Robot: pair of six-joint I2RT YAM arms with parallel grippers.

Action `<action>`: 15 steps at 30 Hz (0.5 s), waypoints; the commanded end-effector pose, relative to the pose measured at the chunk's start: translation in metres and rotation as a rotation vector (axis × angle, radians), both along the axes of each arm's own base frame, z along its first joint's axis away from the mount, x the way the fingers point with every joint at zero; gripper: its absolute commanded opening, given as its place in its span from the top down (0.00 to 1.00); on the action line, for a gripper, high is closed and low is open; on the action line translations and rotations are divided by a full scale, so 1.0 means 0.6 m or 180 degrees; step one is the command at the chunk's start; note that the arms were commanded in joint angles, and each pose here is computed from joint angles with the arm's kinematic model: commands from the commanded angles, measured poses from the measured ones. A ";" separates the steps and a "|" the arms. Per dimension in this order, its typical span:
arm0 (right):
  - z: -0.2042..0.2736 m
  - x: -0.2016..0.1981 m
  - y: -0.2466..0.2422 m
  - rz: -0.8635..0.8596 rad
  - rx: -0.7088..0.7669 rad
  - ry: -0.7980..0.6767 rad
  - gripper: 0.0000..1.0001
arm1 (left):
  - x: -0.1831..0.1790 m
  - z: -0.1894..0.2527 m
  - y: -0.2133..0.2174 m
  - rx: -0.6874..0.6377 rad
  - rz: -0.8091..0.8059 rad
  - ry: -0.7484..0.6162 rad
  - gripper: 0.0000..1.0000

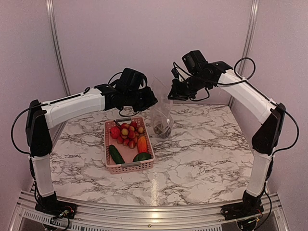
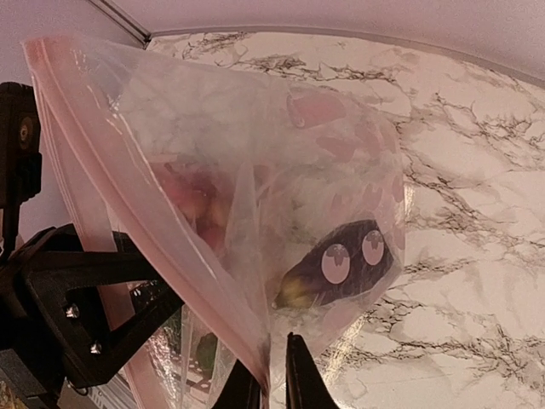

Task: Place the food in the zip-top bag and seal the zipper
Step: Adjust the zipper food storage bag at the center of the board.

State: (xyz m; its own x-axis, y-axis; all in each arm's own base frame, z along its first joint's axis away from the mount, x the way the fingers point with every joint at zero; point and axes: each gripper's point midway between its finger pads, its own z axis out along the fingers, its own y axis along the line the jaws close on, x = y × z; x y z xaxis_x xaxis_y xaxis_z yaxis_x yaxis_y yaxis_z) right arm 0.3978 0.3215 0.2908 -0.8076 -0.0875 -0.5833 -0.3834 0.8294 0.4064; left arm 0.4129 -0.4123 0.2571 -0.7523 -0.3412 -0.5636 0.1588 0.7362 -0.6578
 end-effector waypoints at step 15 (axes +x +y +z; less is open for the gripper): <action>0.129 0.114 -0.289 -0.1342 -0.0635 -0.0698 1.00 | -0.016 0.116 0.057 0.0094 -0.0107 -0.0926 0.25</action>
